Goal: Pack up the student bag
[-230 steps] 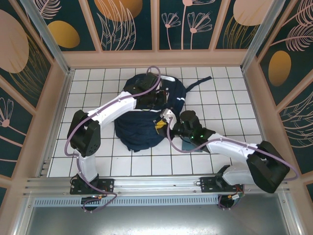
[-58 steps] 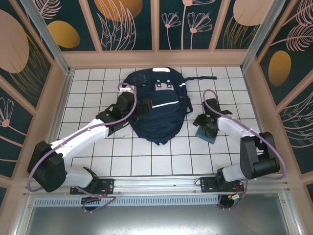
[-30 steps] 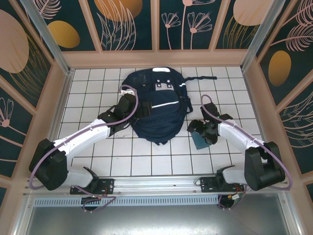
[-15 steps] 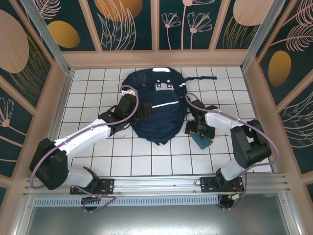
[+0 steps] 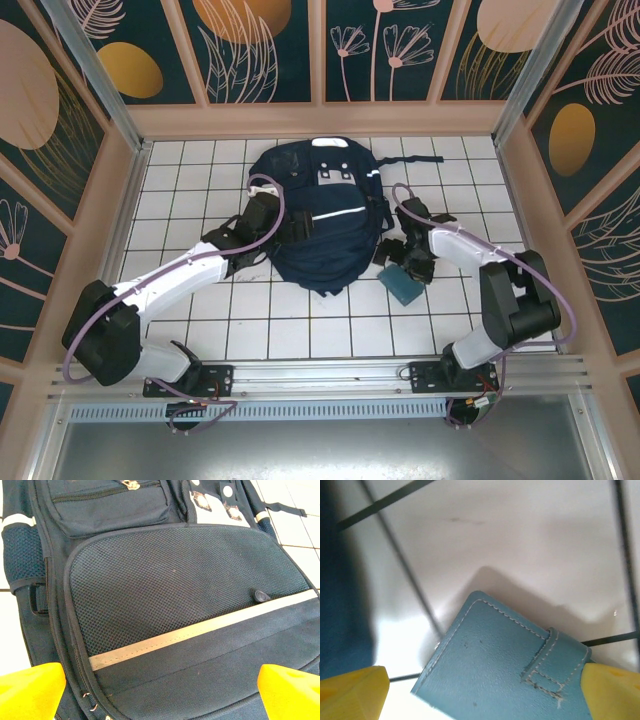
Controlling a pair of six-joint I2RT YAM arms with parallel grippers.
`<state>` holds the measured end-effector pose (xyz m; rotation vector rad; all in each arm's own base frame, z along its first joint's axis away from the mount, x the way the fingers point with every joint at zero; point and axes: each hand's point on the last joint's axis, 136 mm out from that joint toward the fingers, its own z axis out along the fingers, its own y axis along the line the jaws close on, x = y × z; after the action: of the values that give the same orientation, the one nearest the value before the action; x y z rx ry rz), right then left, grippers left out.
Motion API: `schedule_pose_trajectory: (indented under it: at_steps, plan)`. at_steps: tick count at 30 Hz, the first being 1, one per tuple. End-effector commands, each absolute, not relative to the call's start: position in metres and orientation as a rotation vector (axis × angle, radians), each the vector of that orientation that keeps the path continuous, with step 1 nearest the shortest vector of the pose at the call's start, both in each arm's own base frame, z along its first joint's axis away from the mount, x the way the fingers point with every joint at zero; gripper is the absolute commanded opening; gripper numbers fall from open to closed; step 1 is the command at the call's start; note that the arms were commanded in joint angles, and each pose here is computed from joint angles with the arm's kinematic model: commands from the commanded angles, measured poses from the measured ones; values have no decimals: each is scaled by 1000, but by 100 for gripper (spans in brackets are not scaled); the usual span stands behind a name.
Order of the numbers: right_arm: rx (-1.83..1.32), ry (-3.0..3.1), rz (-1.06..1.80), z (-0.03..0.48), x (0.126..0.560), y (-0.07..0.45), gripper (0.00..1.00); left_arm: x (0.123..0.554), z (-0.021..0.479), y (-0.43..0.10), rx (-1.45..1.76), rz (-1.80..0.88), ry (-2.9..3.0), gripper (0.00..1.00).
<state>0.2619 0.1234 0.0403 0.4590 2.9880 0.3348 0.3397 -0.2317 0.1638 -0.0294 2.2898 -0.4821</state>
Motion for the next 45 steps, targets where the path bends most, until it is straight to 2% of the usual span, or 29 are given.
schedule_pose_trajectory:
  at_steps: [1,3,7,11,19,23,25,34,37,39,41,45]
  plan:
    - [442,2978,391,60,261,130,99,340,164,-236,-33,-503,2298,99]
    - [455,2949,222,58,265,106,99,339,161,-236,-32,-504,2303,98]
    - [440,2978,218,36,261,98,99,338,158,-236,-33,-511,2311,99]
    - [423,3042,271,25,243,110,99,336,157,-234,-35,-508,2312,98]
    - [273,3103,509,45,203,171,99,337,157,-234,-42,-507,2304,99]
    - [230,3075,106,39,214,139,99,338,158,-234,-42,-508,2301,99]
    - [224,3064,15,35,222,133,99,337,158,-234,-36,-503,2304,99]
    - [274,3061,147,14,243,161,99,334,161,-229,-53,-505,2299,99]
    - [321,3065,141,8,240,160,86,333,162,-228,-60,-506,2297,99]
    - [354,3057,135,7,240,155,70,333,164,-229,-67,-517,2291,99]
    - [368,3037,130,10,241,152,60,333,167,-230,-70,-535,2285,99]
    - [403,2957,153,31,255,141,55,334,171,-237,-64,-615,2283,99]
